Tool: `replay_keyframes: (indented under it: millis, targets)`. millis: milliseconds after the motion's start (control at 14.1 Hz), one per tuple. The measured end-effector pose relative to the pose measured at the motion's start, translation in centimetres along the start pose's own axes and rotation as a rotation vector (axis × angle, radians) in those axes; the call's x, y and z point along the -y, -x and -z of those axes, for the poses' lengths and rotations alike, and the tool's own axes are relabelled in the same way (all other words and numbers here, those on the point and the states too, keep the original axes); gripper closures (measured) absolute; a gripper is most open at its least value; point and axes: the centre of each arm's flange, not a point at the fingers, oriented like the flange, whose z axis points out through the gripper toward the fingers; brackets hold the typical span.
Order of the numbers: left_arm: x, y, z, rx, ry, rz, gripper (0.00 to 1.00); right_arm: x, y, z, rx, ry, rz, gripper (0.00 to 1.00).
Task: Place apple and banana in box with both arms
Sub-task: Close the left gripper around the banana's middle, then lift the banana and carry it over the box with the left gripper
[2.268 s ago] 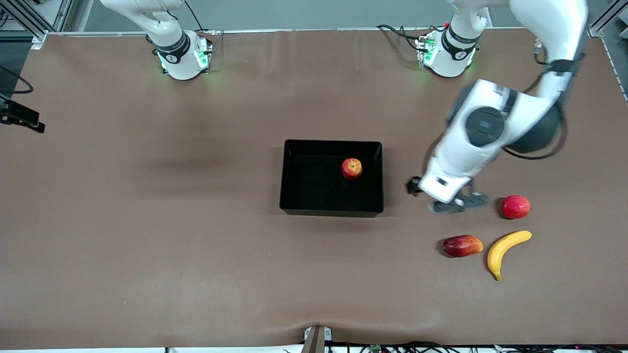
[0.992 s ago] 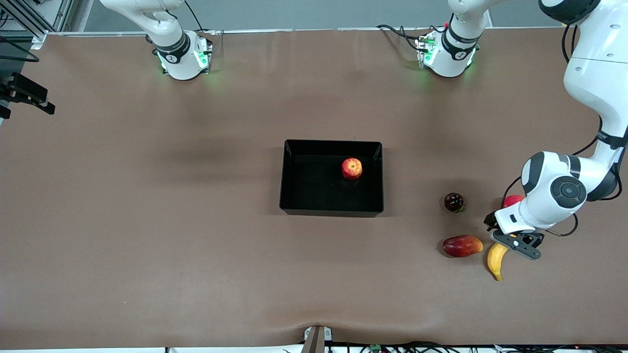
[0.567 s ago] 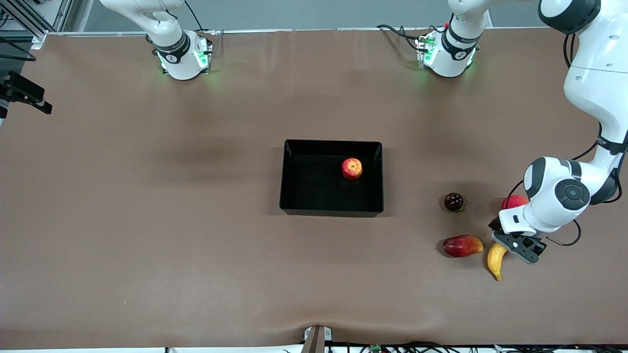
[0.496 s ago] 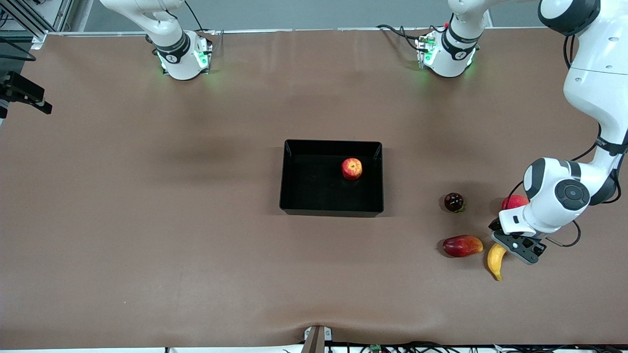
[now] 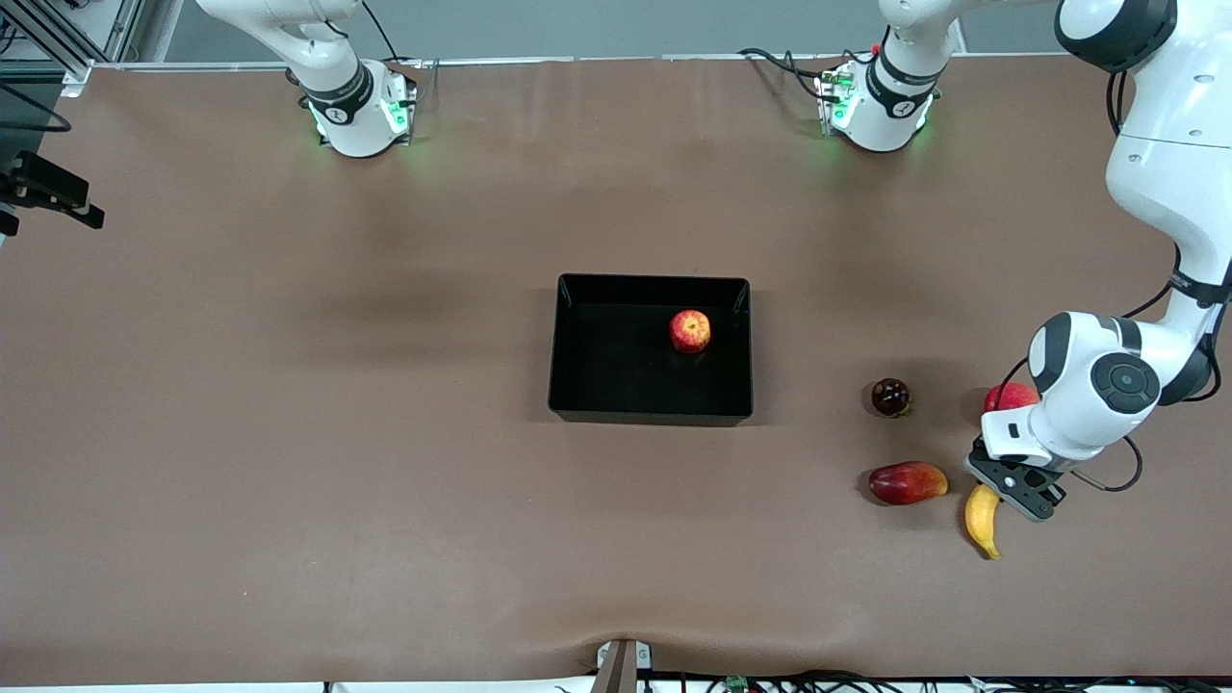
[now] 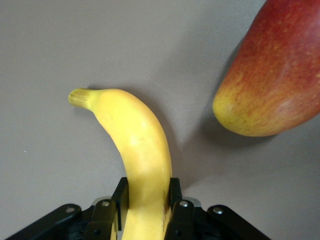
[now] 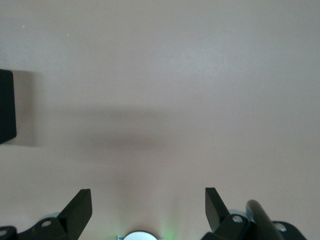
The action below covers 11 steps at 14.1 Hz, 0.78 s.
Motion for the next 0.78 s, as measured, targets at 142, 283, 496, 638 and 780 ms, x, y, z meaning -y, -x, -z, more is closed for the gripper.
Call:
replay_keyframes:
  millis: [142,283,496,638,780]
  targets:
    - [0.9,-0.2,0.9,-0.01,-0.024,-0.035,0.64,-0.1,-0.5,0.3,0.009,0.001,-0.002,0.0]
    - [2.0,-0.9,2.9,-0.026,-0.057,-0.05,0.64,-0.1,-0.6,0.7,0.005,0.003,-0.002,0.0]
    - [2.4,-3.0,8.2,-0.035,-0.039,-0.01,0.64,0.0,-0.5,1.2,-0.006,0.005,-0.001,0.0]
    - [1.2,-5.3,12.4,-0.043,0.03,0.055,0.64,0.0,-0.3,1.4,-0.013,0.005,0.0,0.0]
    - [-1.1,-7.9,16.2,-0.024,0.086,0.127,0.64,0.0,-0.2,1.6,-0.016,0.005,0.0,0.0]
